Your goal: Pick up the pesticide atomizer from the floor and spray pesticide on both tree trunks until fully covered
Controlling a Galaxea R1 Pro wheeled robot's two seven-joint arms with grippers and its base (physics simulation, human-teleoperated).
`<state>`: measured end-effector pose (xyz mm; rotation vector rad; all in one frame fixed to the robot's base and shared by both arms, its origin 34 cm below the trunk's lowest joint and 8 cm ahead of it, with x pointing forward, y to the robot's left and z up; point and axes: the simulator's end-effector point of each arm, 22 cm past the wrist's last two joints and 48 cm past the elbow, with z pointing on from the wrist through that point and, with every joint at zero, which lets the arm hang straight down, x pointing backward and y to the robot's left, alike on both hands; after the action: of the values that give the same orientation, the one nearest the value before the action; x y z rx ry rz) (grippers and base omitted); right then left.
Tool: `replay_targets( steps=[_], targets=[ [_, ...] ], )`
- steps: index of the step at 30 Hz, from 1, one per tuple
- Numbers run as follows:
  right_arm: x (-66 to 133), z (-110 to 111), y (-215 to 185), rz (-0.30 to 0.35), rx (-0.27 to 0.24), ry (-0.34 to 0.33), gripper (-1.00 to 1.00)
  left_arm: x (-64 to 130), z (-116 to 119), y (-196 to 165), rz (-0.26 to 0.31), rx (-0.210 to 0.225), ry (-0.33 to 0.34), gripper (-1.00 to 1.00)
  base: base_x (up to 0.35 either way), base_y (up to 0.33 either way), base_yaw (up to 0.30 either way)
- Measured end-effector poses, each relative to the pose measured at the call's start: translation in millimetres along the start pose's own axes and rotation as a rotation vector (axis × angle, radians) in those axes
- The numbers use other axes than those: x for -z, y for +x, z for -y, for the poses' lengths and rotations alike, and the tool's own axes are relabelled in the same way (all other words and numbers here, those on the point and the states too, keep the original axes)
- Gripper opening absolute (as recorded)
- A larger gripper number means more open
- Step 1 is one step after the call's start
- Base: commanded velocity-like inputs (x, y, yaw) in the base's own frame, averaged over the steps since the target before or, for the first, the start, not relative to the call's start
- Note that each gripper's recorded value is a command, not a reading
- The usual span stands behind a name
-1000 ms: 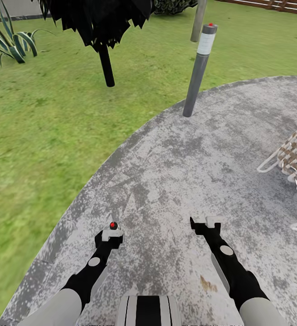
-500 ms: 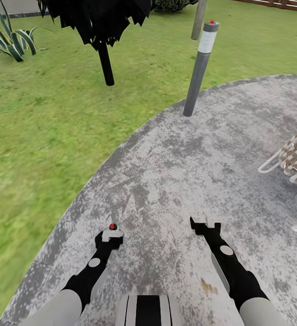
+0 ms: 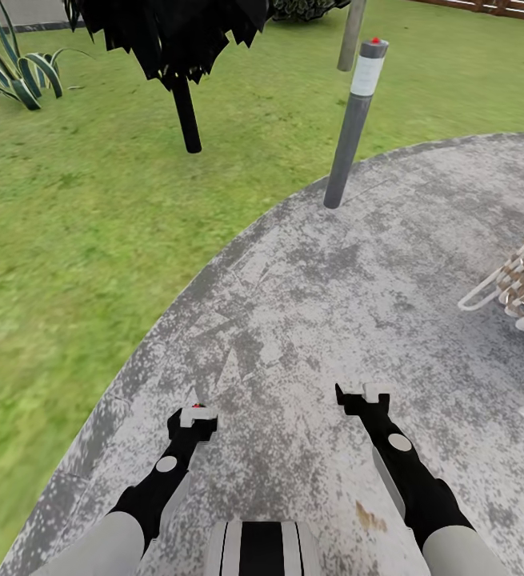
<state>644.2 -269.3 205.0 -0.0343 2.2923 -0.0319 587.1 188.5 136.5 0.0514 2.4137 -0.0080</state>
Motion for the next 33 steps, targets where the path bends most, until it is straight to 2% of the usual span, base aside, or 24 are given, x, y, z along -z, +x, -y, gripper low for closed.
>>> replay_targets(
  steps=[33],
  targets=[
    [-1.4, -0.1, 5.0, -0.008, 0.0, 0.0, 1.0, -0.2, -1.2, 7.6, -0.011, 0.0, -0.002, 1.0, 0.008, 0.0, 0.0]
  ],
)
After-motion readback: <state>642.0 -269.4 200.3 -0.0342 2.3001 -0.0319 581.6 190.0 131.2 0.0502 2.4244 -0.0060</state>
